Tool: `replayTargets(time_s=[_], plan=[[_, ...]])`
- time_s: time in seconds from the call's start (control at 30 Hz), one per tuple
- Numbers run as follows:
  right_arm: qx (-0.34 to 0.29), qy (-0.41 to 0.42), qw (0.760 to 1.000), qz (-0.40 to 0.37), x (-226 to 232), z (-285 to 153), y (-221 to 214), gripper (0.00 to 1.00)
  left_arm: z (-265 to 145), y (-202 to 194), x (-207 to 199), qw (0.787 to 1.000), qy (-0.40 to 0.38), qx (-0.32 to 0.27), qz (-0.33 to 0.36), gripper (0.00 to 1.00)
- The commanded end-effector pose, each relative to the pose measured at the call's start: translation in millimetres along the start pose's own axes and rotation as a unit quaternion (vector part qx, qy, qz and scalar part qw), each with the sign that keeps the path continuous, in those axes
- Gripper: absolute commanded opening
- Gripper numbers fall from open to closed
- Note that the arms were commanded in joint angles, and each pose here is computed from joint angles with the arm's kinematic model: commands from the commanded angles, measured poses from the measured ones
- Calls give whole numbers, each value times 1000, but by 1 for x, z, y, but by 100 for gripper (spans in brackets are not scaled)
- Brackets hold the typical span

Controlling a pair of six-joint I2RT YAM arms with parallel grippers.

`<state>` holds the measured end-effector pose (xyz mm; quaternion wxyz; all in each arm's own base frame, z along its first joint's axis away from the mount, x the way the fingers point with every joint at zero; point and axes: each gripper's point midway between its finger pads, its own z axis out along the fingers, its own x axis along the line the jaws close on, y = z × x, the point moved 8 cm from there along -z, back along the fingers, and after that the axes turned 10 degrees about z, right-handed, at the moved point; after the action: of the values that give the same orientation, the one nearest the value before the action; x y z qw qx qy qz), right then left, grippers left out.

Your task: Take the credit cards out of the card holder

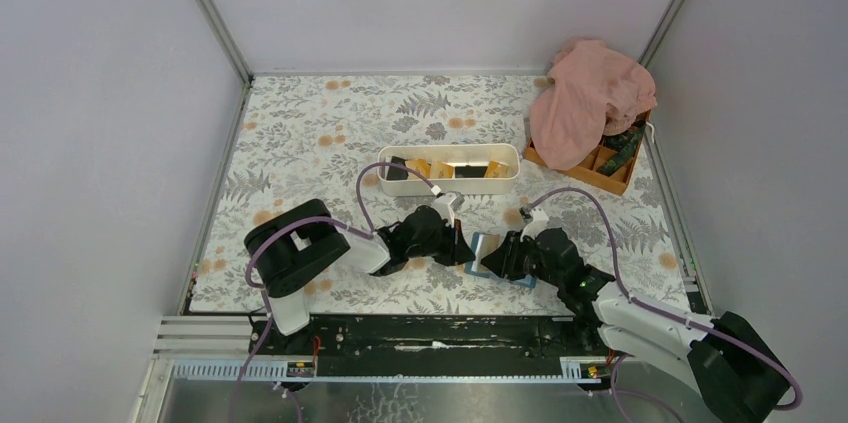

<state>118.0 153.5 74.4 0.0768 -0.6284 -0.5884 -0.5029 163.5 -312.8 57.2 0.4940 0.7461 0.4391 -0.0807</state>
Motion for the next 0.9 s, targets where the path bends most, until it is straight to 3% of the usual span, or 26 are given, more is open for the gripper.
replayTargets(time_s=[0.0,0.53,0.87], plan=[[-23,2,1000,-20,10,-1,12,27,-2,-29,17,997,39,62,-2,1],[-58,-58,996,-29,3,-9,22,32,1,-32,18,997,37,67,-2,1],[-68,-66,995,-23,-1,-13,21,24,0,-34,20,997,37,70,-5,1]])
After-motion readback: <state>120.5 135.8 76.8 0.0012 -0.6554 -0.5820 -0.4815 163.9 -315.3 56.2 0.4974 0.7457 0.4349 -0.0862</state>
